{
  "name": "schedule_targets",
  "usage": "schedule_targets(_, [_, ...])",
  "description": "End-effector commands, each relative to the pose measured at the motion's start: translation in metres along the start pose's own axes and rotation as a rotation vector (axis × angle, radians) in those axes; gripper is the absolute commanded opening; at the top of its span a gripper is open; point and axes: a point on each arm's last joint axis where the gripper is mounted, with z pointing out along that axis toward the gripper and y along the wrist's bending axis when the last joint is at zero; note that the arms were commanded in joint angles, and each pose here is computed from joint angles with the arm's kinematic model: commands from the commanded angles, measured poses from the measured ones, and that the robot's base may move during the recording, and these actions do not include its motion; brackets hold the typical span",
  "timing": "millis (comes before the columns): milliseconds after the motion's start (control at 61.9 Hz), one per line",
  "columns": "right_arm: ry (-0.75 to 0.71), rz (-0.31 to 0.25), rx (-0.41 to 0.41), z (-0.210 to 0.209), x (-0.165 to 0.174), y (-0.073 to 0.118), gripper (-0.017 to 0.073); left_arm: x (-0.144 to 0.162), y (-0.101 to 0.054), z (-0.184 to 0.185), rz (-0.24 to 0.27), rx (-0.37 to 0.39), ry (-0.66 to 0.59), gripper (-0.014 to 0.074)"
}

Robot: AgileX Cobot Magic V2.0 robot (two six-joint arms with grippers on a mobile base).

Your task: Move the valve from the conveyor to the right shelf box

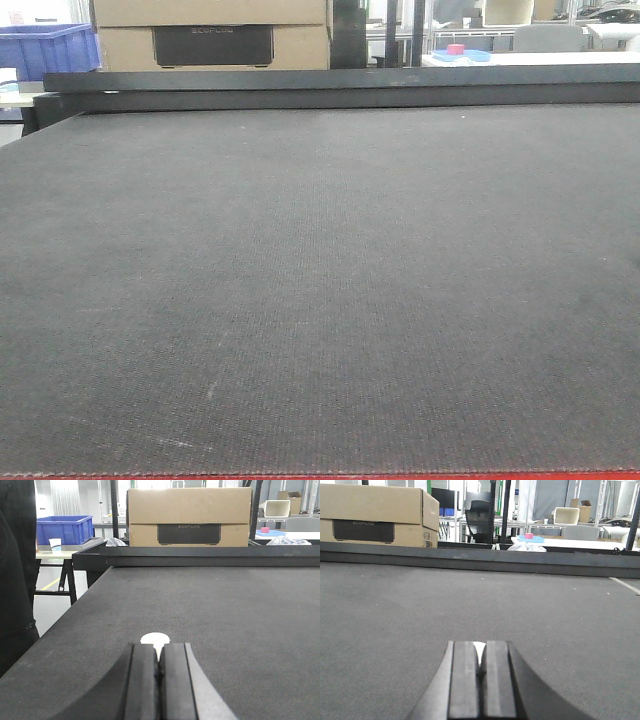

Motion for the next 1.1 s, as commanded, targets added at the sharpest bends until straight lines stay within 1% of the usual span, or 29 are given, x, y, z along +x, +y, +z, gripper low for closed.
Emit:
schedule_targets(0, [-0.019,-0.007,0.007,0.0,-0.002,0.0,-0.0168,-0.003,0.0,-0.001,-0.007,-0.001,-0.025,-0.0111])
schedule_targets(436, [-0.019,-0.007,0.007,0.0,-0.002,0.0,-0.0168,-0.003,0.0,-0.001,-0.005,-0.001,-0.025,-0.0111])
schedule_targets(501, [-0.019,-0.007,0.007,0.0,-0.002,0.0,-0.0168,-0.003,0.0,-0.001,0.033,-0.002,-0.026,-0.0111])
schedule_targets(549, [-0.019,-0.007,0.007,0.0,-0.002,0.0,-0.0168,-0.003,0.0,-0.001,0.045,-0.002,-0.026,-0.0111])
schedule_targets(743, [-0.048,-0.008,0.009,0.0,-0.004,-0.001,-0.0168,-0.003,0.0,-0.001,0.045,-0.002,-0.032,-0.0111])
schedule_targets(824, [-0.051,-0.008,0.009,0.0,-0.005,-0.001,-0.0168,-0.009,0.0,-0.001,0.045,-0.001,-0.091,-0.0111])
schedule_targets(888, [-0.088,-0.008,0.012,-0.001,-0.008,-0.001,-0.0168,-0.013,0.0,-0.001,0.016,-0.001,-0.141,-0.0111])
schedule_targets(937, [-0.126,0.009,0.015,-0.001,-0.011,-0.001,-0.0168,-0.017,0.0,-0.002,0.019,0.0,-0.184,-0.0111])
schedule_targets(1001, [-0.126,0.043,0.012,-0.001,-0.014,-0.001,-0.0168,-0.019,0.0,-0.002,0.043,0.0,-0.187,-0.0111])
schedule_targets(1034, [-0.125,0.057,0.008,-0.002,-0.021,-0.001,-0.0168,-0.026,0.0,-0.003,0.056,-0.002,-0.189,-0.0111])
schedule_targets(1082, [-0.12,0.061,0.002,-0.004,-0.03,0.0,-0.0168,-0.038,0.001,-0.006,0.058,-0.007,-0.185,-0.0111])
